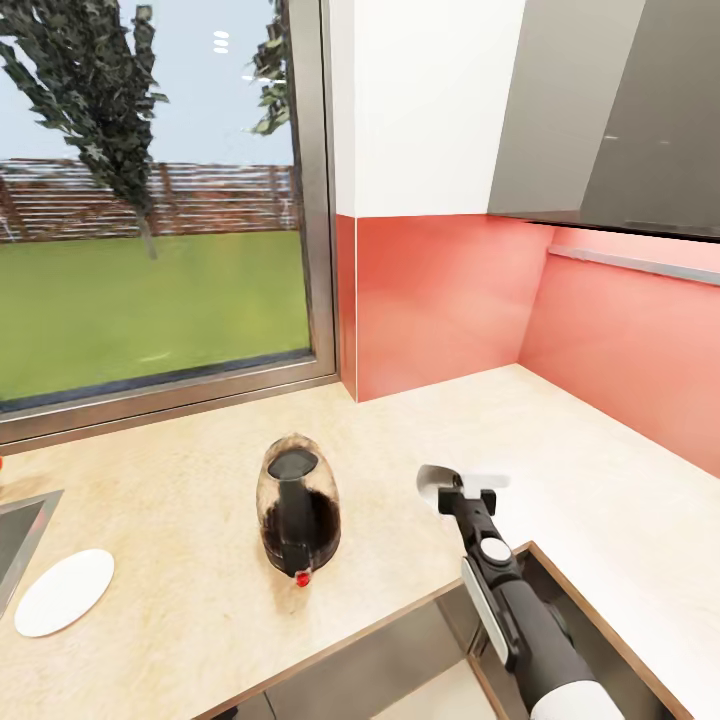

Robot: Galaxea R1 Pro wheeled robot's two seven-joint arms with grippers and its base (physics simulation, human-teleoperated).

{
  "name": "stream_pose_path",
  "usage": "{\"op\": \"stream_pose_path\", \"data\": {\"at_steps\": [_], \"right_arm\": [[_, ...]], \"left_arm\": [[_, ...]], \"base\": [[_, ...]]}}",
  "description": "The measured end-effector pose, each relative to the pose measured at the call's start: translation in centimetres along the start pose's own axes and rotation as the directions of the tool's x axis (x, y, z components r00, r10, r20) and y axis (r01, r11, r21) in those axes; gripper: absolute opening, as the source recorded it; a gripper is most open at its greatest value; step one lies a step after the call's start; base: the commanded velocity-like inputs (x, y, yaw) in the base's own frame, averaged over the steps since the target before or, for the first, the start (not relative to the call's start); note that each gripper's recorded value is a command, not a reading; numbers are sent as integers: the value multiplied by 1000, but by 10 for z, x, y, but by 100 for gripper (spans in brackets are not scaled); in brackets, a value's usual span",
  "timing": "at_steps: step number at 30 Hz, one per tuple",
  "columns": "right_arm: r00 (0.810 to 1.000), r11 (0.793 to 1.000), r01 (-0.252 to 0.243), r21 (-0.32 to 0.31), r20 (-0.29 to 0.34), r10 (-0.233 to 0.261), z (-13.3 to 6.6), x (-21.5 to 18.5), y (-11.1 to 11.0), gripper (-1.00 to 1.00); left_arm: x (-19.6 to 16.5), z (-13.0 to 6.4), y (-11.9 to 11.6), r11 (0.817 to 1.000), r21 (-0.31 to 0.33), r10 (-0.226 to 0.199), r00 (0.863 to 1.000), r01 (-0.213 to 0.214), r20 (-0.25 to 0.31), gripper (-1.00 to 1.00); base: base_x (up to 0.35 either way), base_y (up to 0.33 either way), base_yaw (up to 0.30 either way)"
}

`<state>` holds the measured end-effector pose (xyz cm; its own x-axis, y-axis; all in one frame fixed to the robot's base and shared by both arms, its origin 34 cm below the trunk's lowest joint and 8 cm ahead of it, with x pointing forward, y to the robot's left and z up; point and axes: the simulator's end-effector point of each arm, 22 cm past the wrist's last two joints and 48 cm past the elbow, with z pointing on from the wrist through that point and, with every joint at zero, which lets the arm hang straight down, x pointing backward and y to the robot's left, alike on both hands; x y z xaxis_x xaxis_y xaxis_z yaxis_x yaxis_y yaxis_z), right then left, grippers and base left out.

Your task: Set up a coffee station on the kitchen countertop: keep the coffee maker on the countertop, move the bottle of coffee from the kitchen shelf to the counter next to the coffee maker, place a paper coffee filter on top of the coffee maker, put the saucer next to the coffee maker with the coffee cup on the saucer, and place the electric kettle next to the coffee maker.

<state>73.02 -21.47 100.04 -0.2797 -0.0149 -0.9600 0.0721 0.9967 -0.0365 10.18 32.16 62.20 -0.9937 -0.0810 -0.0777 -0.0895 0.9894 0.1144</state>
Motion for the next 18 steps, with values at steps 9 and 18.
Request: {"op": "stream_pose_path", "data": {"at_steps": [9,18], "right_arm": [[1000,1000,-3,-1,19,3,0,-9,1,-100],[1000,1000,-3,-1,19,3,0,-9,0,-100]], "left_arm": [[0,0,0,1000,0,-1,1000,1,0,100],[0,0,-1,1000,1,0,1000,0,0,100]], "base": [[-71,-39,0],[-266,-164,0]]}}
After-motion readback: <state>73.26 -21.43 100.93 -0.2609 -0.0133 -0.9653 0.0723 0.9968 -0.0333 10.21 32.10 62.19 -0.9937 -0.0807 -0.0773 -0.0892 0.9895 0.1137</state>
